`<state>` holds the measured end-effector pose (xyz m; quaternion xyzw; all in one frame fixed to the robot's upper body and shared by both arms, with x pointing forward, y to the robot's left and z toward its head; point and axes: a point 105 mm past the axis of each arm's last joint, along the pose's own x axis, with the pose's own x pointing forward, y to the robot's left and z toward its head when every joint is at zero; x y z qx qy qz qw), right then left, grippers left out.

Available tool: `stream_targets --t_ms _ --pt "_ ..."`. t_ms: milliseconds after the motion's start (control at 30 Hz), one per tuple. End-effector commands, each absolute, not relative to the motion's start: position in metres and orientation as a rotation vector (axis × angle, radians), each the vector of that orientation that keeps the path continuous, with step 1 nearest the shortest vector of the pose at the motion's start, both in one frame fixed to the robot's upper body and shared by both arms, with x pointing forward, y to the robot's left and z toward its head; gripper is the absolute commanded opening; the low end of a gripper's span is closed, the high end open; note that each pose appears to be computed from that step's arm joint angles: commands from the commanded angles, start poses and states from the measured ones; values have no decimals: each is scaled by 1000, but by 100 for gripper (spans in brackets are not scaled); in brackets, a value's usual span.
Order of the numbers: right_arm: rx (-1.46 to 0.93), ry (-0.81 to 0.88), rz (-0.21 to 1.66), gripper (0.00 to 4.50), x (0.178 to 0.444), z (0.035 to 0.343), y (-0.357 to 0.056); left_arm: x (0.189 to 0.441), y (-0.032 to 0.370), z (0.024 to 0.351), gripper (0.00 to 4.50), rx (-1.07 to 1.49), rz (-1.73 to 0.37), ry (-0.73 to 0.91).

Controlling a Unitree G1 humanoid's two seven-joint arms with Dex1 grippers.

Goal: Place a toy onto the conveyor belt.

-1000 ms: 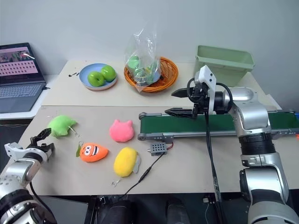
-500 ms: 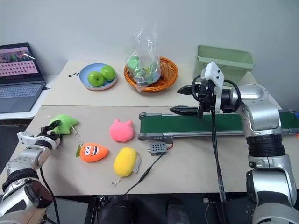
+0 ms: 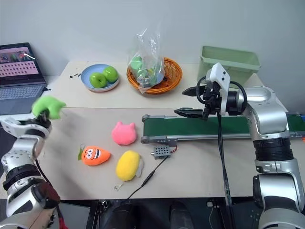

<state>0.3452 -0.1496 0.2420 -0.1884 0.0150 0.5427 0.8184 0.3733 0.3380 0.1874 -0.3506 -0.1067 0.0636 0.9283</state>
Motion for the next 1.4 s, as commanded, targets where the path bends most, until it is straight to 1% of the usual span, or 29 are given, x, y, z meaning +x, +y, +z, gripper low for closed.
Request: stream_targets --t_ms 33,67,167,200,233,333,433,533,667,800,967,1133,1267,1333,1367,1400 --pt "-437 -12 1120 450 344 257 -158 378 264 232 71 -182 -67 -234" --pt "-440 -15 1109 450 346 259 -160 378 247 238 71 -72 -117 -244" --pt "-452 -36 1074 450 349 267 -166 377 184 255 71 399 -304 -309" --pt "-455 -40 1070 450 349 268 -167 377 172 256 71 506 -340 -325" --pt "-459 -45 1063 450 349 270 -168 376 156 257 71 677 -379 -369" --pt "-464 -56 1031 450 349 273 -174 373 122 250 71 1058 -474 -481" --pt "-467 -67 997 450 347 276 -180 367 90 238 71 1279 -584 -586" --pt "-468 -74 980 450 343 277 -184 361 68 223 71 1477 -677 -692" --pt "-463 -81 950 450 335 278 -189 355 44 206 71 1597 -781 -832" --pt "-459 -75 940 450 326 275 -192 360 35 192 71 1633 -817 -870" --pt "-469 -23 940 450 311 269 -201 362 28 170 71 1620 -896 -862" --pt "-463 -26 908 450 305 269 -204 369 30 139 71 1616 -962 -787" --pt "-459 -24 884 450 303 268 -207 375 33 125 71 1617 -987 -736" --pt "-459 -25 872 450 303 269 -209 372 35 115 128 1591 -1057 -685" --pt "-459 -25 868 450 303 270 -210 372 36 115 144 1578 -1069 -672" --pt "-458 -25 866 450 303 270 -210 372 36 118 171 1554 -1076 -663"
